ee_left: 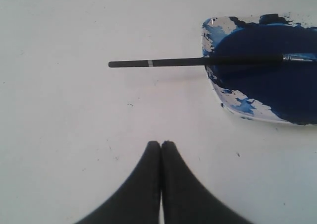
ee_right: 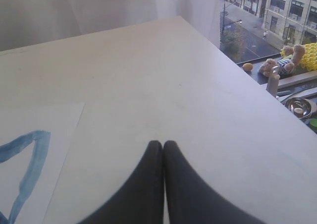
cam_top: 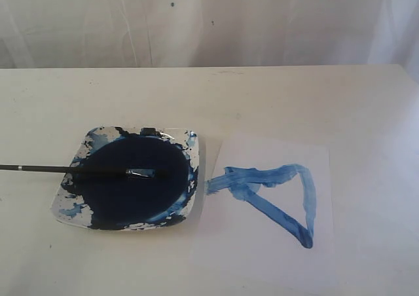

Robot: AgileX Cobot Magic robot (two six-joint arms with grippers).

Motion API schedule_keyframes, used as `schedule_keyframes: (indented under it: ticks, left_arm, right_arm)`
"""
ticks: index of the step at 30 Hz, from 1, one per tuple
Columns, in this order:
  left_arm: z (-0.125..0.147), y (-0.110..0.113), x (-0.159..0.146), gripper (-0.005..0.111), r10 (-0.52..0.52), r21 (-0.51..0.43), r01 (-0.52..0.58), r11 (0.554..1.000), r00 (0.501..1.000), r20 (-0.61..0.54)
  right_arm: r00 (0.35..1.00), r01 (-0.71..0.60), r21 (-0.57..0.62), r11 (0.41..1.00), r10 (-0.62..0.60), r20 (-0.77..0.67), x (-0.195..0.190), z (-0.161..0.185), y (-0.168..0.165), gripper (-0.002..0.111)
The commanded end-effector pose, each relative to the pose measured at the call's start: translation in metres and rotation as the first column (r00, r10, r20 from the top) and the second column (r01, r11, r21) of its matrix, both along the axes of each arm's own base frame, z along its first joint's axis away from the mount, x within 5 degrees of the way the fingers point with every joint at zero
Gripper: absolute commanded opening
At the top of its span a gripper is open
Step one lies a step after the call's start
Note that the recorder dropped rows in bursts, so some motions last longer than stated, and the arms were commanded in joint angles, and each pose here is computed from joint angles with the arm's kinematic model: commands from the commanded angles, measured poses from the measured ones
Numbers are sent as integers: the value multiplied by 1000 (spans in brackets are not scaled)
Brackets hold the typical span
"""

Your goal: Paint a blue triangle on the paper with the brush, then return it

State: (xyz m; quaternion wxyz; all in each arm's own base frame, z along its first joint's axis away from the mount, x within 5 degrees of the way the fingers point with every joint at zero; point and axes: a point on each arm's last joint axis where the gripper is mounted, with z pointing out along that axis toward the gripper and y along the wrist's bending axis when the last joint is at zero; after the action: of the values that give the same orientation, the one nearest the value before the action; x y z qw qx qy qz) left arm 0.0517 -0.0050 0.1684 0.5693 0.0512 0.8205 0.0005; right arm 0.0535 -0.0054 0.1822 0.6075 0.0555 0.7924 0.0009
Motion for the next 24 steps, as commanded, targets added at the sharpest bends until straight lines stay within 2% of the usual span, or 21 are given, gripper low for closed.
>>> schedule_keyframes:
  ticks: [1,18,24]
  left_arm:
    - [-1,-1,0,0,-1,-20,2,1000,1000,11]
    - [1,0,1,0,0,-16,0,1000,1000,32]
    - [1,0,1,0,-1,-15,1,1000,999,32]
  right_arm:
    - [1000,2,-16,1000,-2,4,0,0,0,0]
    - [1000,0,-16,1000,0,4,0,0,0,0]
    - [995,-98,-16,995,98,7,0,0,5,0]
